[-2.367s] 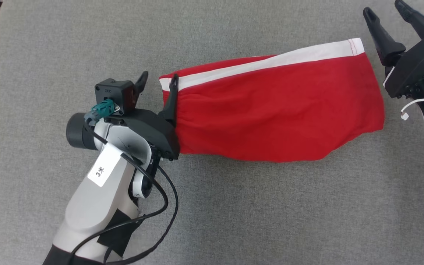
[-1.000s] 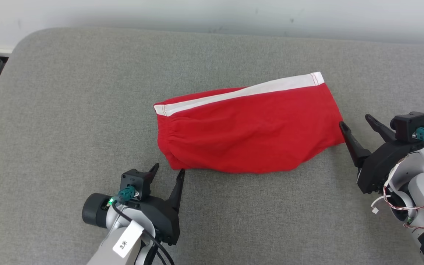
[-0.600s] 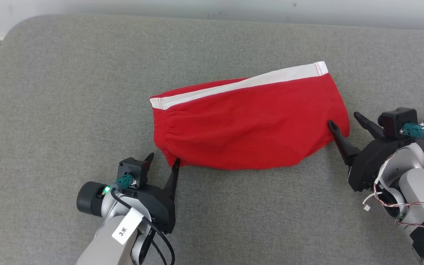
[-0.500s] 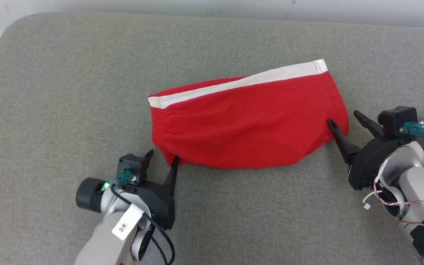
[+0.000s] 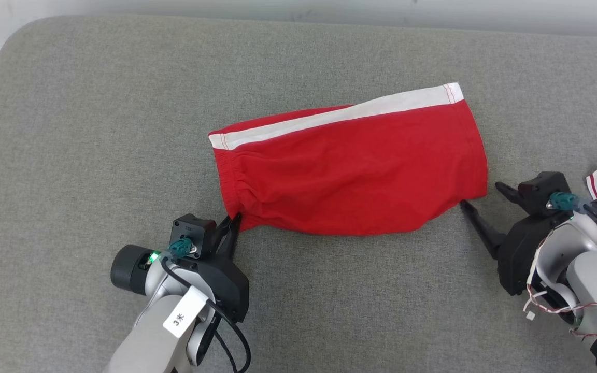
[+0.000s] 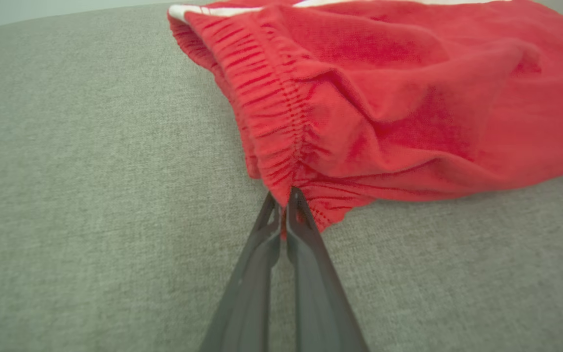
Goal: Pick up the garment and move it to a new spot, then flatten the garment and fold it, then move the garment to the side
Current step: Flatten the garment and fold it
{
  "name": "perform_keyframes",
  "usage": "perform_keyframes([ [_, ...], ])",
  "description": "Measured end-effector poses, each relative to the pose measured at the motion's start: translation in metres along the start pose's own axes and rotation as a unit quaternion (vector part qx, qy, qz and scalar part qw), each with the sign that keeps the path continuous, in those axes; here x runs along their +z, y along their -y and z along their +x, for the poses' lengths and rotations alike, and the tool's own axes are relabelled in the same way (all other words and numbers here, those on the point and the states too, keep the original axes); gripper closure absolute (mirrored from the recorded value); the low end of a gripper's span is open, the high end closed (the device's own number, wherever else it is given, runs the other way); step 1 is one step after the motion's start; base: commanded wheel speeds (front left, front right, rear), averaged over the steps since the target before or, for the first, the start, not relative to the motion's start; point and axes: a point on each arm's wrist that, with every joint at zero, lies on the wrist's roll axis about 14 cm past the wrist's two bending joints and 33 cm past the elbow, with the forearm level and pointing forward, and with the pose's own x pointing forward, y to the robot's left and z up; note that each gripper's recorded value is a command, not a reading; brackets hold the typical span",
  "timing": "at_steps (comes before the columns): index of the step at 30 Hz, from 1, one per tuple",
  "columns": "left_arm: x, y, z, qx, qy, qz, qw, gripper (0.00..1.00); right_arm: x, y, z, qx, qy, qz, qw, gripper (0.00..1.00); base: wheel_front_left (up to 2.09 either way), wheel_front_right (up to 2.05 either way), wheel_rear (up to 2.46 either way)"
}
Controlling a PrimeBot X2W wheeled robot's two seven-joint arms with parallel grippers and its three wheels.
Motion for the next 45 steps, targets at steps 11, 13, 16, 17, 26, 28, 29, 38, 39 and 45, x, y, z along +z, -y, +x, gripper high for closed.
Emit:
perform_keyframes([
  [11,-0.002,0.000,-0.001,0.001,-0.002,-0.001,1.000,1.00,-0.001,-0.009,0.000,0.011,-0.003,0.014,1.000,0.00,0.00,0.00,0.00],
  [13,-0.002,0.000,-0.001,0.000,-0.003,0.000,1.000,1.00,0.000,-0.011,0.001,0.013,-0.002,0.017,1.000,0.00,0.00,0.00,0.00],
  [16,0.001,0.000,0.001,-0.003,0.000,0.002,1.000,1.00,0.001,-0.009,0.004,0.012,-0.001,0.018,1.000,0.00,0.00,0.00,0.00],
  [17,0.001,-0.001,0.001,-0.001,0.000,0.001,1.000,1.00,0.001,-0.010,0.005,0.013,-0.002,0.017,1.000,0.00,0.00,0.00,0.00],
  [26,-0.004,-0.005,-0.001,0.006,-0.004,-0.003,1.000,1.00,0.006,-0.007,0.017,0.009,-0.002,0.016,1.000,0.00,0.00,0.00,0.00],
  [28,-0.005,-0.006,-0.001,0.007,-0.004,-0.005,1.000,1.00,0.008,-0.007,0.020,0.010,-0.002,0.014,1.000,0.00,0.00,0.00,0.00],
  [29,-0.006,-0.007,-0.001,0.008,-0.005,-0.006,1.000,1.00,0.009,-0.007,0.021,0.010,-0.002,0.014,1.000,0.00,0.00,0.00,0.00],
  [38,-0.006,-0.007,-0.001,0.010,-0.005,-0.008,1.000,1.00,0.009,-0.009,0.024,0.011,-0.004,0.014,1.000,1.00,0.00,0.00,0.00],
  [39,-0.006,-0.007,-0.001,0.008,-0.004,-0.007,1.000,1.00,0.009,-0.008,0.024,0.011,-0.004,0.014,1.000,1.00,0.00,0.00,0.00],
  [45,-0.002,-0.006,-0.004,-0.011,0.003,0.010,1.000,1.00,0.013,-0.008,0.016,0.008,0.010,0.019,1.000,1.00,0.00,0.00,0.00],
])
